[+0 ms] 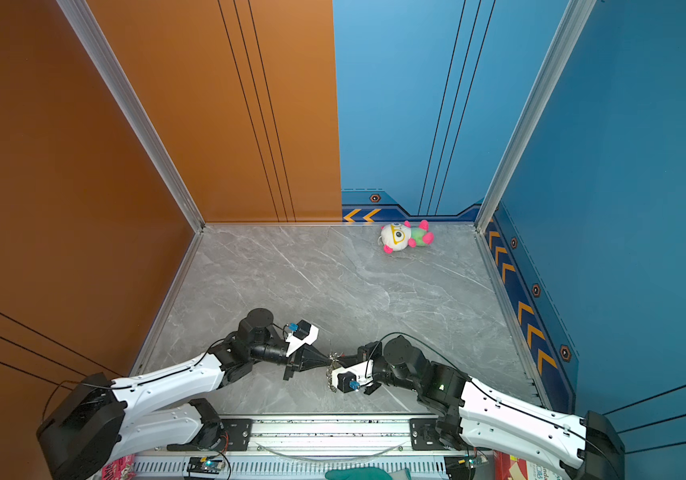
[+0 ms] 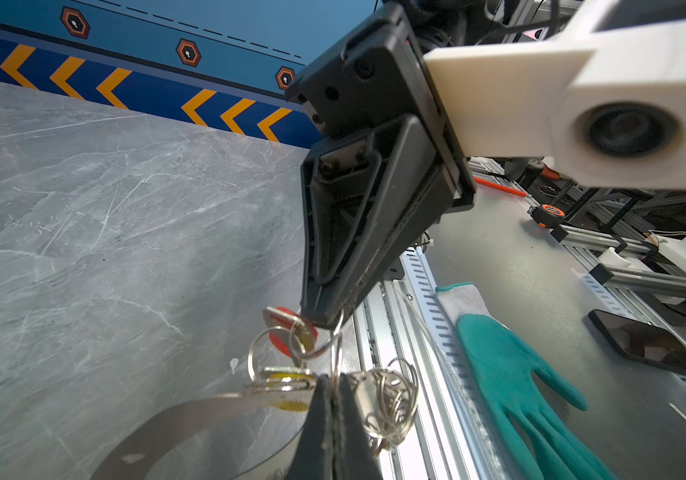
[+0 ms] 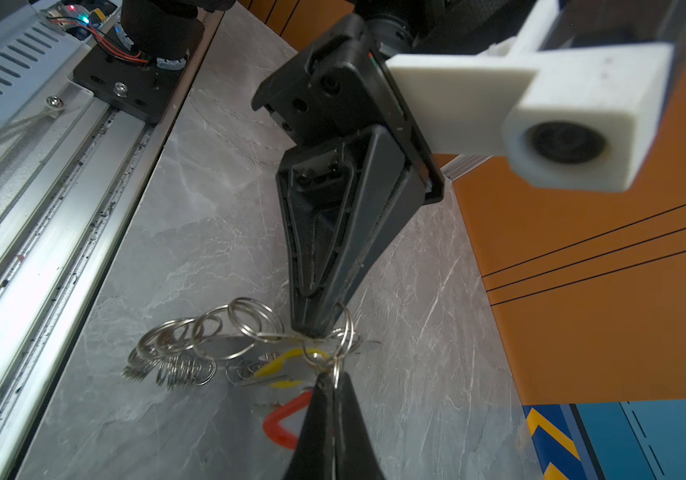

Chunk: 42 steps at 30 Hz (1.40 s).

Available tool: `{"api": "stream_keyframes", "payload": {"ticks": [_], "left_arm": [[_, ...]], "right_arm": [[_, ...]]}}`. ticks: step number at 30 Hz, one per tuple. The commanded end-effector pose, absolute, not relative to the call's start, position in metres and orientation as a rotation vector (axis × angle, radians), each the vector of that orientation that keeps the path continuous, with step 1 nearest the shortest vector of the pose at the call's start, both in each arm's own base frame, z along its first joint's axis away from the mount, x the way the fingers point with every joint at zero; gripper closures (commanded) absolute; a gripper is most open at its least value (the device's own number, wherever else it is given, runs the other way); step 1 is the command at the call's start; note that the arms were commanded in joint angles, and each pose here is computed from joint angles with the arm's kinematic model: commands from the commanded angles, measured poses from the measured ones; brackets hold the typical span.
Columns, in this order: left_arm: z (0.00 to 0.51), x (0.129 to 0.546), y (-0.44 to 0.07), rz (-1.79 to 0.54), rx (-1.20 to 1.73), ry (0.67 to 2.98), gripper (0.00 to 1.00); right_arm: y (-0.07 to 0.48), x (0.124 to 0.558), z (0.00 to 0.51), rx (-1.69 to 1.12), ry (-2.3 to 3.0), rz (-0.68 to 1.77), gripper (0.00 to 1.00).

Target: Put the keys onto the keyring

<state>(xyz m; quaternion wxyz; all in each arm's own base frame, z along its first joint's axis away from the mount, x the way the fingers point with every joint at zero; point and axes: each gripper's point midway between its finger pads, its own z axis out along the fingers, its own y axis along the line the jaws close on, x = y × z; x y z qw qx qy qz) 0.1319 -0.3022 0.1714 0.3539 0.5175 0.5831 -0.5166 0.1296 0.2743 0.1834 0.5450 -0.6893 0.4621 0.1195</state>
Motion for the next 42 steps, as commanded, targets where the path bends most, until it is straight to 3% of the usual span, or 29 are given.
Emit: {"api": "stream_keyframes", "payload": {"ticks": [1, 31, 42], "left_arm": [[0.180, 0.131, -0.305, -1.353, 1.361, 1.478, 1.00], [0.169, 0.125, -0.310, -1.329, 1.421, 1.525, 1.00], [0.169, 0.126, -0.311, -1.329, 1.423, 1.527, 1.00]], "right_arm": [[0.276, 0.127, 0.196, -1.669, 1.057, 0.265, 1.00], [0.292, 0.130, 0.211, -1.988, 0.914, 0.159, 1.00], [0.307, 0.134, 0.208, -1.939, 0.904, 0.190, 0.90]]}}
